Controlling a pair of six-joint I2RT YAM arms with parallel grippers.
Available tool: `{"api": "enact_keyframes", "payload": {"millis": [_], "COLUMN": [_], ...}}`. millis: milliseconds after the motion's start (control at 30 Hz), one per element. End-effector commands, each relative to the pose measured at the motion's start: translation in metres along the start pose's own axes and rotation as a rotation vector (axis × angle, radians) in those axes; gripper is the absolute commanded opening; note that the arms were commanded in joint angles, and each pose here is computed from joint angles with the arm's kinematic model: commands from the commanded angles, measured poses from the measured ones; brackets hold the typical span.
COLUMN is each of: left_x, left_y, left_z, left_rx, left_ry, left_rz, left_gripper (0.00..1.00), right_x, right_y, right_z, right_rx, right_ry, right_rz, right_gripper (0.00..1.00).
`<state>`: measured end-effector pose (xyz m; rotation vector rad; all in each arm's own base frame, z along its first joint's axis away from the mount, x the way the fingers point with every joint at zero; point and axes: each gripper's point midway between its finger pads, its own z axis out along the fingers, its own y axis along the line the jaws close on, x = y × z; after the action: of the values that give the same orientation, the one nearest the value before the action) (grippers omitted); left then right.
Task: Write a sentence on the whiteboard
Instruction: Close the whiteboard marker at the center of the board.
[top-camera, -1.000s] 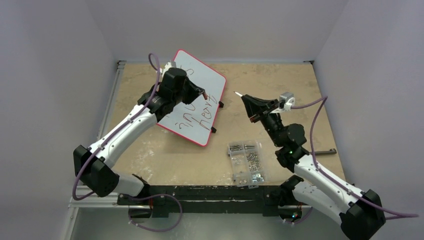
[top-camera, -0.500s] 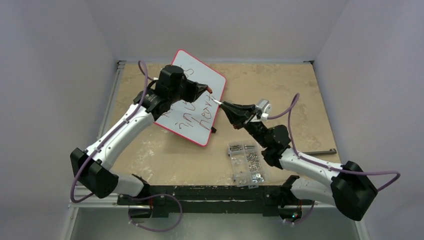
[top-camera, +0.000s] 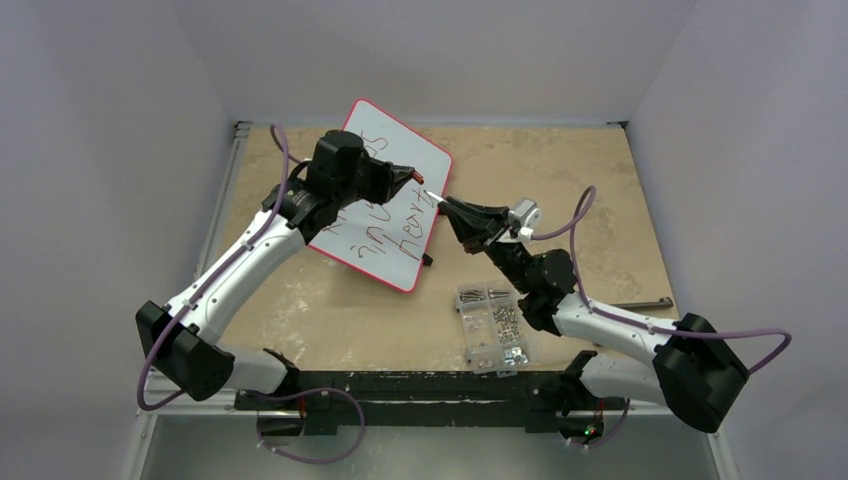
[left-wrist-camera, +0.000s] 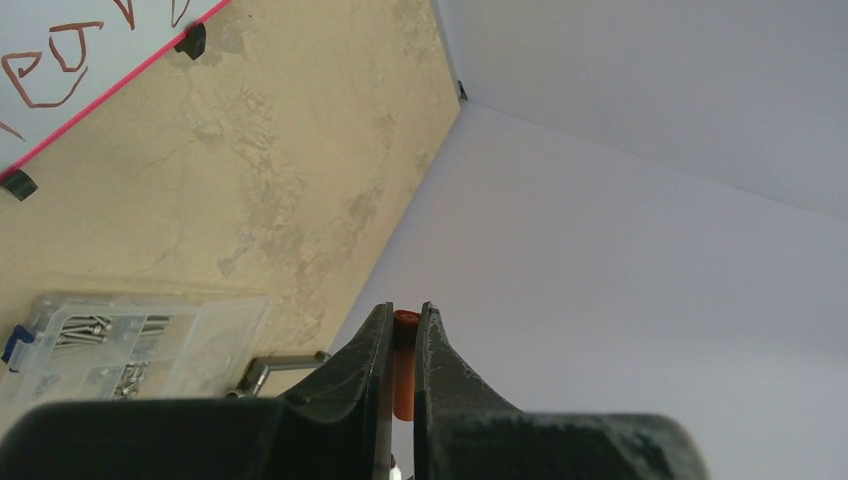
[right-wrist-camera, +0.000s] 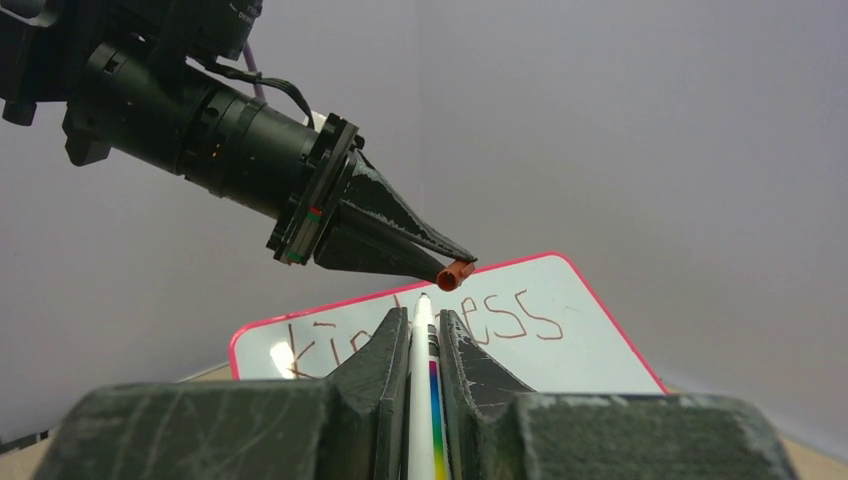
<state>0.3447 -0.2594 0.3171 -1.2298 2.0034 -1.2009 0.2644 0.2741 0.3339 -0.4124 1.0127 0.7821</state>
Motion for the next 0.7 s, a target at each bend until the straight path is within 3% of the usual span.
{"api": "enact_keyframes", "payload": {"millis": [0, 667], "left_x": [0.0, 0.004], "left_y": [-0.009, -0.009], "left_z": [-0.008, -0.008], "left_rx": [0.034, 0.041], "left_ry": [0.008, 0.037], "left_rz": [-0.019, -0.028], "left_gripper": [0.0, 0.0], "right_x": [-0.039, -0.025], "right_y": [-0.005, -0.01], "right_z": [0.012, 0.023], "right_rx": [0.039, 0.068], "right_ry": [-0.129, -0.103], "right_rz": [-0.028, -0.005], "right_gripper": [0.0, 0.0]}}
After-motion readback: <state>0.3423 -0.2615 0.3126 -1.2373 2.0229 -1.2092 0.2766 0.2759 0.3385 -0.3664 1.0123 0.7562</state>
